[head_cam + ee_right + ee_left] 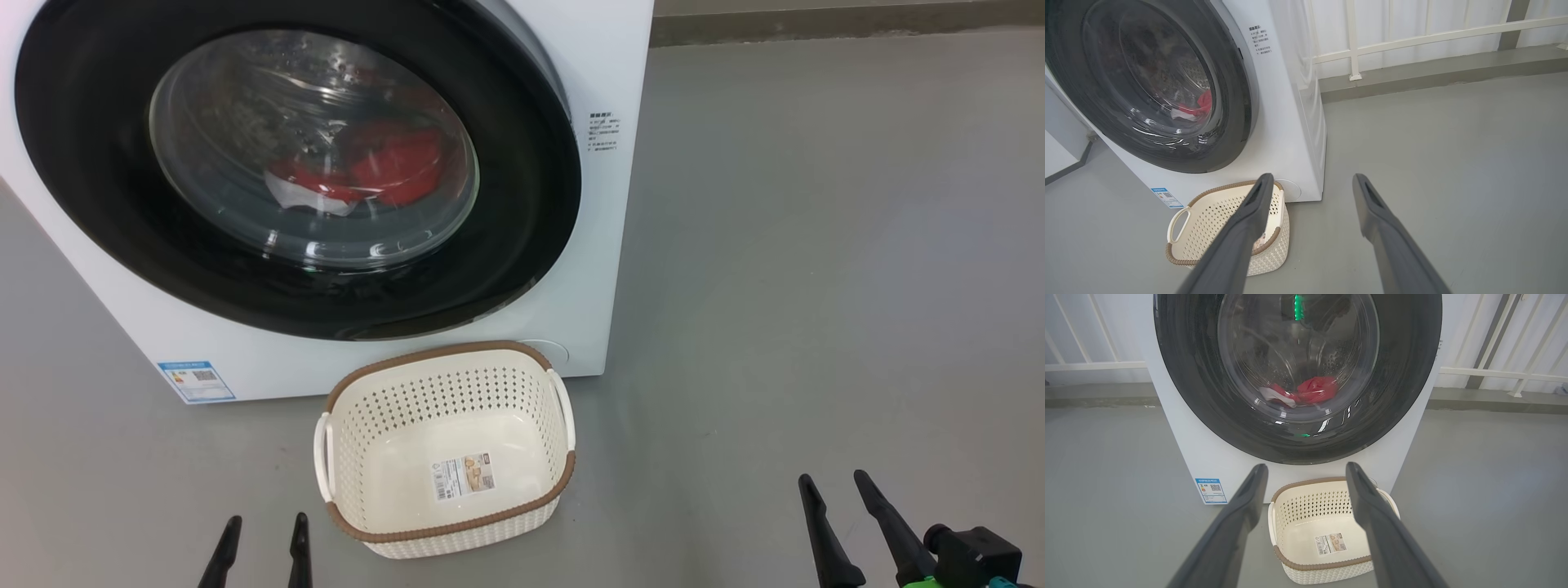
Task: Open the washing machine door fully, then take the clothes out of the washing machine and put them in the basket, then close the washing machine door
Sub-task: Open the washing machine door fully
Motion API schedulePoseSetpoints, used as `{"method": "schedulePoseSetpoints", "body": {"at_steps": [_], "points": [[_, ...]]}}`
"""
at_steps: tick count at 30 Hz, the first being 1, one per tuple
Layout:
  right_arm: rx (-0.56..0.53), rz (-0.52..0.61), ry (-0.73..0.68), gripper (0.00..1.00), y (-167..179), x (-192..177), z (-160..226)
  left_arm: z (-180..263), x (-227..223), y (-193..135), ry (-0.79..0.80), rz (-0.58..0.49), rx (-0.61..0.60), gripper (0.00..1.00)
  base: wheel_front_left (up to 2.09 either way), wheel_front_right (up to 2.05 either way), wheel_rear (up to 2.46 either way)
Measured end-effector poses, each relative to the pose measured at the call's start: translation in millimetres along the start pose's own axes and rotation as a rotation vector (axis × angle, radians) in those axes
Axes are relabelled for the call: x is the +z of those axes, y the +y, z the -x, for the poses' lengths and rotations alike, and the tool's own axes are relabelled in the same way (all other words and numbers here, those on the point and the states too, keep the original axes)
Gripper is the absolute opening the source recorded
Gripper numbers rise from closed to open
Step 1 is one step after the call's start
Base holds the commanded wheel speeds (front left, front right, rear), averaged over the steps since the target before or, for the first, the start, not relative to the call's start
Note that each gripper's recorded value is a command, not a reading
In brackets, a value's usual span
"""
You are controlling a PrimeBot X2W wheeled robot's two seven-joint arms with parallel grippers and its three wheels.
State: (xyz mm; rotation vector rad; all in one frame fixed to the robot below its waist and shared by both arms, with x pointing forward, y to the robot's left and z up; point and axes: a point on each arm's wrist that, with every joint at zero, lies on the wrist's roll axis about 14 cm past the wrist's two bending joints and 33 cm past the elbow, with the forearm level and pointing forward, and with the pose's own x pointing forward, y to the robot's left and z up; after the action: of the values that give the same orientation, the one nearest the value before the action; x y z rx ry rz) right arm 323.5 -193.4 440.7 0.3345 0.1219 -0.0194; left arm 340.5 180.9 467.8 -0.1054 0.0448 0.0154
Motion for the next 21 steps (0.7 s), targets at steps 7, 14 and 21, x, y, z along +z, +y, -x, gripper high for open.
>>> {"method": "schedulePoseSetpoints", "body": {"at_steps": [7,14,21], "points": [[0.003,-0.065,-0.025,0.00,6,5,-5,0,-2,-1,0.005,0.002,-0.003,1.00,0.00,0.00,0.00],[0.040,-0.237,-0.113,0.00,28,33,-43,-12,0,-11,0.000,0.016,-0.029,1.00,0.00,0.00,0.00],[0.100,-0.399,-0.199,0.00,50,67,-92,-30,-2,-18,0.005,0.019,-0.048,1.00,0.00,0.00,0.00]]}}
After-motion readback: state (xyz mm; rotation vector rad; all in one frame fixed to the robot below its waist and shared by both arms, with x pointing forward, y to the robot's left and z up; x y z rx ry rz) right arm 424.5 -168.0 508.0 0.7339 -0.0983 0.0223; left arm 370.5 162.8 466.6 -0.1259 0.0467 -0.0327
